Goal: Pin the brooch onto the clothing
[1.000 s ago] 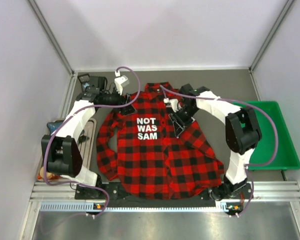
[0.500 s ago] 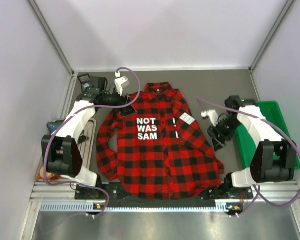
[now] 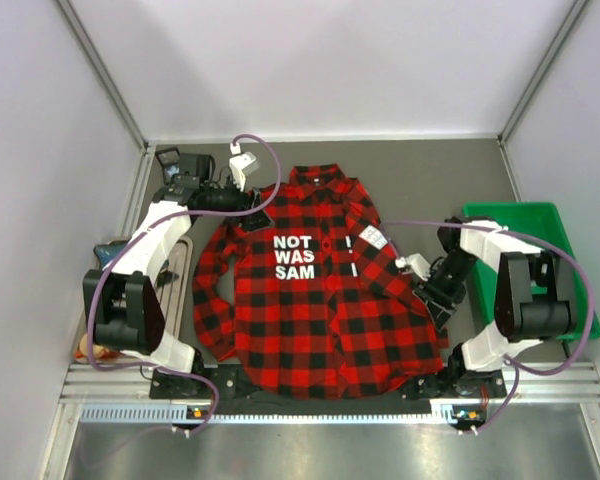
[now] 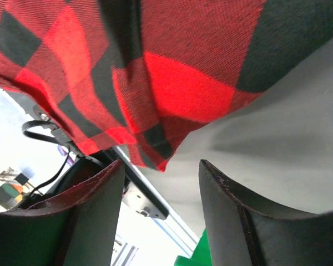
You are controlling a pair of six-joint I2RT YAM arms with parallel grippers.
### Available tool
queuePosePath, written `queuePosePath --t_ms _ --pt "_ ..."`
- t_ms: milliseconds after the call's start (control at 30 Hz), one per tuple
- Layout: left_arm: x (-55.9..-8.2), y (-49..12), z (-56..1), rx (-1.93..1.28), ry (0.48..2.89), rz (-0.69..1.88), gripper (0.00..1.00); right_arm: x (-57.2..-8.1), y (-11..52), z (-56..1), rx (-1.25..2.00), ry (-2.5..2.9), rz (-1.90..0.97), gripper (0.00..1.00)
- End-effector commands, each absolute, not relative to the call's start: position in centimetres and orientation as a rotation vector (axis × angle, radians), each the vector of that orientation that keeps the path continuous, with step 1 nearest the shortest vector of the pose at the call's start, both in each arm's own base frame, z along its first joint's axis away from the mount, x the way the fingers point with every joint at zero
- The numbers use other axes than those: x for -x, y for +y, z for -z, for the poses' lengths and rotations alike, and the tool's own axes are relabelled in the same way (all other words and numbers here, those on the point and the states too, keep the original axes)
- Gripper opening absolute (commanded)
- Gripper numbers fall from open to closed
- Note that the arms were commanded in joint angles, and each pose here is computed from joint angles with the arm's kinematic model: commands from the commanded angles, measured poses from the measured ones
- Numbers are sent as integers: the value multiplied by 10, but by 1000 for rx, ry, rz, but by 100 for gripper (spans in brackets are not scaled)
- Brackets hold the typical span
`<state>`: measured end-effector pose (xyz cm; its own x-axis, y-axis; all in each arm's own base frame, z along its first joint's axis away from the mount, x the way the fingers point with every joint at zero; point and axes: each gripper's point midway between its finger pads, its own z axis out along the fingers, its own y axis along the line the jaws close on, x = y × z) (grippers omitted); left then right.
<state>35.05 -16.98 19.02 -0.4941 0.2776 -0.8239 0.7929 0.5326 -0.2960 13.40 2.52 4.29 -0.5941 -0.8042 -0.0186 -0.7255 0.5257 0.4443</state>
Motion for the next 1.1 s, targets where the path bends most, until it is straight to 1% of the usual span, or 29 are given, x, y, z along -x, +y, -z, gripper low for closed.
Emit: queuePosePath --t_ms 0,33,133,167,233,267,367,433,467,533,633,700,867,900,933,1000,1033,1067 --pt "-353 -173 -209 -897 1934 873 75 -148 20 -26 -1332 -2595 553 55" --pt "-353 -173 -210 -898 1932 873 75 -152 20 -22 -1334 -2610 538 54" --pt "-353 -173 -210 -899 1932 871 75 -158 19 -15 -1312 -2627 515 46" --pt "-353 -173 -209 -900 1932 871 75 -160 17 -14 -1313 -2630 494 37" --pt "-353 -172 -209 -900 1932 864 75 -161 16 -13 -1297 -2637 478 21" --pt "-354 -172 -210 -904 1927 858 75 -163 14 -14 -1295 -2645 456 0" --pt "-352 -171 -210 -909 1926 854 75 -169 12 -31 -1298 -2695 414 0" --pt "-351 -171 -210 -912 1924 850 75 -180 13 -52 -1330 -2750 387 0" --pt "-351 -171 -209 -912 1925 848 75 -178 14 -68 -1341 -2772 385 0" --pt "-350 -170 -208 -910 1928 848 75 -199 14 -96 -1375 -2871 315 0" --pt "-351 -170 -209 -900 1926 846 75 -222 1 -144 -1430 -2995 100 0" --pt "-351 -170 -210 -897 1923 846 74 -238 -12 -179 -1466 -3073 -103 0" --pt "-352 -169 -209 -896 1918 827 74 -269 -58 -246 -1533 -3121 -649 0" --pt "-352 -168 -209 -895 1917 822 74 -273 -72 -258 -1502 -3141 -753 0" --pt "-352 -168 -209 -895 1918 818 74 -282 -92 -275 -1494 -3135 -933 0" --pt "-352 -166 -207 -893 1925 807 74 -289 -115 -288 -1474 -3115 -1102 0" --pt "-351 -166 -206 -896 1924 803 74 -288 -136 -299 -1460 -3077 -1223 0" --pt "-351 -165 -206 -898 1922 798 75 -299 -148 -313 -1451 -3072 -1371 0"
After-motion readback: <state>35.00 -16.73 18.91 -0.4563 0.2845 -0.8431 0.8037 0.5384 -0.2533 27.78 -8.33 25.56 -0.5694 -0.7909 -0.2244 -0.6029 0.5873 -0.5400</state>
